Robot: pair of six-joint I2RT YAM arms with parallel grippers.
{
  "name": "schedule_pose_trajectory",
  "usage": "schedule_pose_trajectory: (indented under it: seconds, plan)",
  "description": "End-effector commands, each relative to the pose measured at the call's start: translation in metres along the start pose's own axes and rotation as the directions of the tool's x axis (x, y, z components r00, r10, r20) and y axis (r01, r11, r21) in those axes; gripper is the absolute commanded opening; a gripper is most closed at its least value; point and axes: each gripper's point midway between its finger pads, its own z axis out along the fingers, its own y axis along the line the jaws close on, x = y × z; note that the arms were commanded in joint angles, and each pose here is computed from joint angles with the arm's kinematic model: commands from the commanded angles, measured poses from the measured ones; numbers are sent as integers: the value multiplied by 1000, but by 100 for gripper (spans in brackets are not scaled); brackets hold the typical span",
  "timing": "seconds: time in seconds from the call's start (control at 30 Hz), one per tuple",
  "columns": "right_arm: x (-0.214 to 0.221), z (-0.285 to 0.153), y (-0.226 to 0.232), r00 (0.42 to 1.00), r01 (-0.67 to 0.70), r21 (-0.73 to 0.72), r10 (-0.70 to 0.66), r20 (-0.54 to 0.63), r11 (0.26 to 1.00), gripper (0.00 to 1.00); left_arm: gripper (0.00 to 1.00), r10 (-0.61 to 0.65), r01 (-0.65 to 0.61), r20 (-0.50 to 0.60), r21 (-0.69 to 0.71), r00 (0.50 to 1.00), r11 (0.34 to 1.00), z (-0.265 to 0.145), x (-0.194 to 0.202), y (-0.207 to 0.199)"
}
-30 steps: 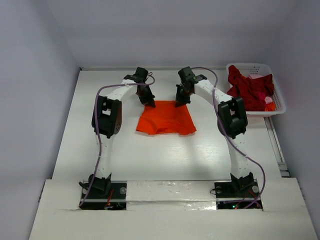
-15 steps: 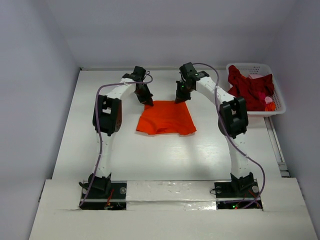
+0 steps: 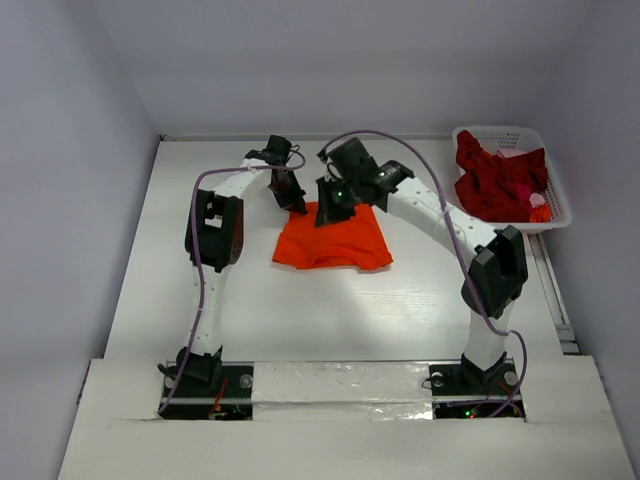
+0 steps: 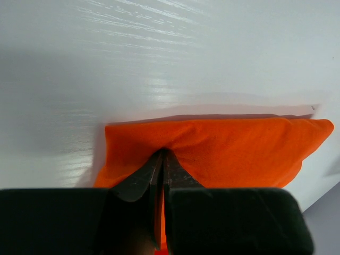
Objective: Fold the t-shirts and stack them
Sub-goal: Fold the tshirt
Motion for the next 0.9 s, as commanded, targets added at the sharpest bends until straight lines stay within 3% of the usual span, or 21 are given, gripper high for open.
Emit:
schedule_pose_trajectory:
  seconds: [0.0,0.23,0.6,0.87]
  plan:
    - [26,31,-25,996,-43,49,46,-73,998,0,0,10,-10,15,-22,1000,1000,-5,0,7]
    - [43,58,-42,992,-45,84,55,-115,995,0,0,16,-16,16,-23,1000,1000,-7,1,7]
    - [14,65,-29,996,-22,62,27,-89,998,0,0,7,-6,10,-18,1000,1000,-6,4,8]
    - [21,88,-31,992,-19,61,26,-123,998,0,0,10,-10,8,-22,1000,1000,-6,5,10]
